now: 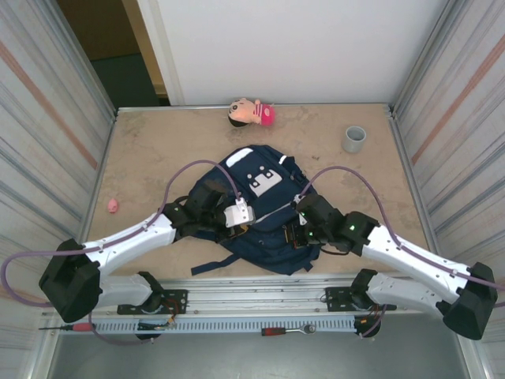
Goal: Pack the student bag
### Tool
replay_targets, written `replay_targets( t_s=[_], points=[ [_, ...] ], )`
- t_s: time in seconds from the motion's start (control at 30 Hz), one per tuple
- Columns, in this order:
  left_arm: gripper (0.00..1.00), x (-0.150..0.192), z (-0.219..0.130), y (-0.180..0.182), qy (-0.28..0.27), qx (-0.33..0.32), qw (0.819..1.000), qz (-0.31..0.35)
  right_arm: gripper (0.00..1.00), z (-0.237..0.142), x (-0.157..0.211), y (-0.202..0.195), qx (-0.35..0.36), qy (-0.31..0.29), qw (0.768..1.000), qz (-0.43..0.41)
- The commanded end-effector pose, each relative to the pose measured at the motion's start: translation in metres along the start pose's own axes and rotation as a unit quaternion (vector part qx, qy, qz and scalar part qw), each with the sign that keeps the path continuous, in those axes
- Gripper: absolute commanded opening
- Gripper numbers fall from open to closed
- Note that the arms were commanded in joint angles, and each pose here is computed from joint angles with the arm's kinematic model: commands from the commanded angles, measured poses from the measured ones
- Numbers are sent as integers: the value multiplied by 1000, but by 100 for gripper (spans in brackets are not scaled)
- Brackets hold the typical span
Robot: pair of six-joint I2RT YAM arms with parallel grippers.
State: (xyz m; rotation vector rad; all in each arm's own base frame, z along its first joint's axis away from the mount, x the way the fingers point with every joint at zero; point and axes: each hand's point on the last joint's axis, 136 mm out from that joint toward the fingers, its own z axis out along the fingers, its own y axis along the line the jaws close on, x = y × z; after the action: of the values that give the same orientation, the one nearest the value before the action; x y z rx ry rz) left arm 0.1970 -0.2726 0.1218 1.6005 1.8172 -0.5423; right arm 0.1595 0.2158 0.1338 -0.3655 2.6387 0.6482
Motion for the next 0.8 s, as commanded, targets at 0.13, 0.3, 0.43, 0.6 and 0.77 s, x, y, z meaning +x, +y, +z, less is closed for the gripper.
replay_targets(
  t_s=[0.13,0.3,0.43,0.6,0.77],
  points=[
    [0,-2,-9,3,0,-2,1000,-25,19,19,-5,3,-6,7,1000,-27],
    [0,-1,-10,3,-5,-6,999,-37,15,21,-6,-6,3,7,1000,-18],
    [0,6,-12,12,9,-37,998,-56,0,18,-3,-10,8,11,1000,-8],
    [0,27,-26,50,21,-110,985,-132,0,15,7,11,-32,5,999,-1],
    [1,40,-46,90,-1,-173,965,-197,0,27,9,57,-94,-16,995,-11]
  ],
)
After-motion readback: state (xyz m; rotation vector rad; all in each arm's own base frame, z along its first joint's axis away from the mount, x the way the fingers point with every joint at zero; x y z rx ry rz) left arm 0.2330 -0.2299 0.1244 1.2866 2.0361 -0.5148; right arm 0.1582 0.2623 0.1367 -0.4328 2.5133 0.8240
